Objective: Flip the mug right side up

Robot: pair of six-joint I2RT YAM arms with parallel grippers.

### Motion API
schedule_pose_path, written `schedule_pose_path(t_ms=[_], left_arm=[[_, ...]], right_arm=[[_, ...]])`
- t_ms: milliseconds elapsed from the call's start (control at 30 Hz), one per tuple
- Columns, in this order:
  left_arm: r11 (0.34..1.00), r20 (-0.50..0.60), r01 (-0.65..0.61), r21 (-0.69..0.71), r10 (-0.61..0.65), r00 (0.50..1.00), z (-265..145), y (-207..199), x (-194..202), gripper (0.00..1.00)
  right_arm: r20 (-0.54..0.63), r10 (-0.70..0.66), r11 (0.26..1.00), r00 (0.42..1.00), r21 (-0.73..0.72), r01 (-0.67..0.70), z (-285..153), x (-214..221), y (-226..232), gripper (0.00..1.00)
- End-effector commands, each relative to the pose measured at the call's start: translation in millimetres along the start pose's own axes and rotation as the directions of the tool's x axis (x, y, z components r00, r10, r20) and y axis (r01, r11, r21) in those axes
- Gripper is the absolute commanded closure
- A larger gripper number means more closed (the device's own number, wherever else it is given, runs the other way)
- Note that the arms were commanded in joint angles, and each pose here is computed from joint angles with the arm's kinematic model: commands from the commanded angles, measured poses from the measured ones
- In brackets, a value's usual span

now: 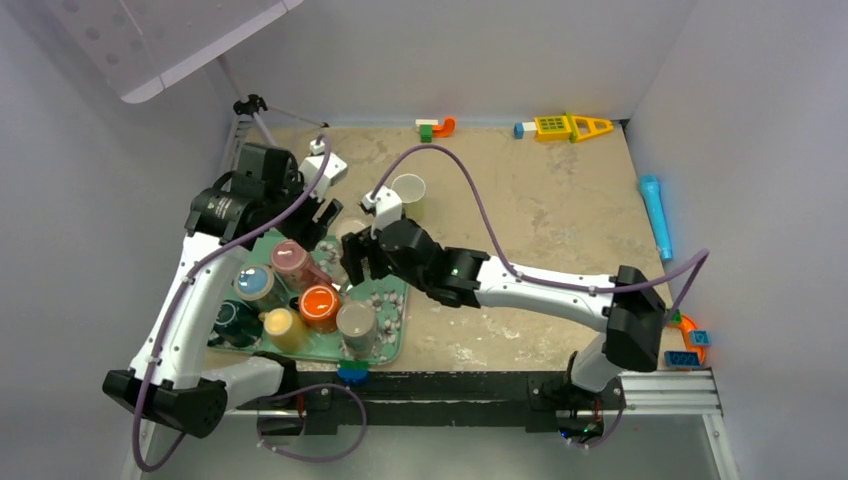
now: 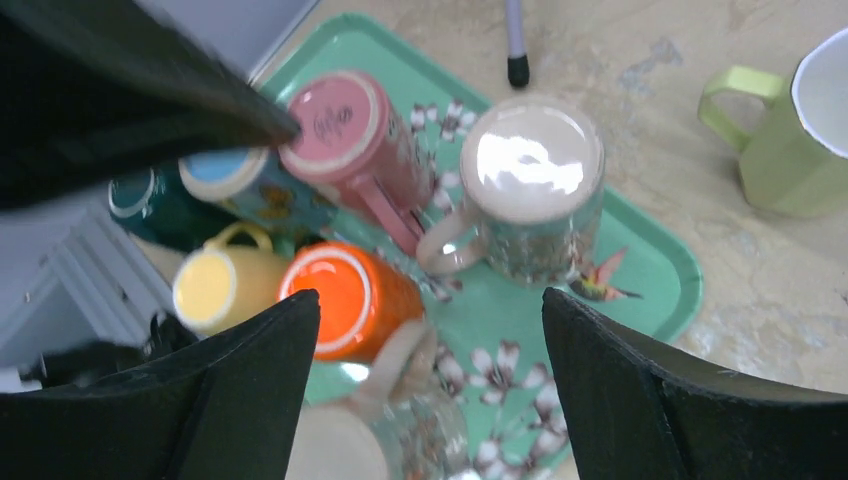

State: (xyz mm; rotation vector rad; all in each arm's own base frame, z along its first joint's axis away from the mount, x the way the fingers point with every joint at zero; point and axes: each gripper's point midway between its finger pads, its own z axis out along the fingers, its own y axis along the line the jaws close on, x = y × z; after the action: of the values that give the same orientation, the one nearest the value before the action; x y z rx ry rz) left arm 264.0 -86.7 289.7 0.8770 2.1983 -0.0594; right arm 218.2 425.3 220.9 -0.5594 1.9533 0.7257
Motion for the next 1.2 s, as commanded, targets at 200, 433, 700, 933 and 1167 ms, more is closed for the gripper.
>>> schedule_pose_path(t_ms=[200,433,700,933,1167], left_arm=[[0.984,-0.105,0.092,0.15,-0.077,0.992,51.5,-19.4,76.9,0.35],[0.963,-0.143,0.114,0.244,-0.08,0.986,100.2,-38.9,90.9,0.38],[0.976,-0.19,0.094,0.198,-0.056,0.98,145.7,-36.0,95.9,0.38],[0.971,-0.289,0.105,0.214,-0.039,0.957,170.9,-46.2,115.2,0.5],[0.962,-0.341,0.136,0.235,-0.05,0.939,180.6,-48.6,119.8,0.78]], right_arm=[[0.05,0.127,0.969,0.991,0.208,-0.135,35.3,-18.7,-18.6,0.11],[0.06,0.156,0.934,0.986,0.316,-0.167,1.0,4.9,-71.0,0.1],[0.114,0.213,0.868,0.97,0.433,-0.241,-41.1,19.9,-132.7,0.08],[0.164,0.203,0.858,0.965,0.446,-0.256,-59.6,12.2,-151.8,0.08],[0.182,0.19,0.857,0.965,0.449,-0.254,-63.7,6.2,-155.6,0.08]])
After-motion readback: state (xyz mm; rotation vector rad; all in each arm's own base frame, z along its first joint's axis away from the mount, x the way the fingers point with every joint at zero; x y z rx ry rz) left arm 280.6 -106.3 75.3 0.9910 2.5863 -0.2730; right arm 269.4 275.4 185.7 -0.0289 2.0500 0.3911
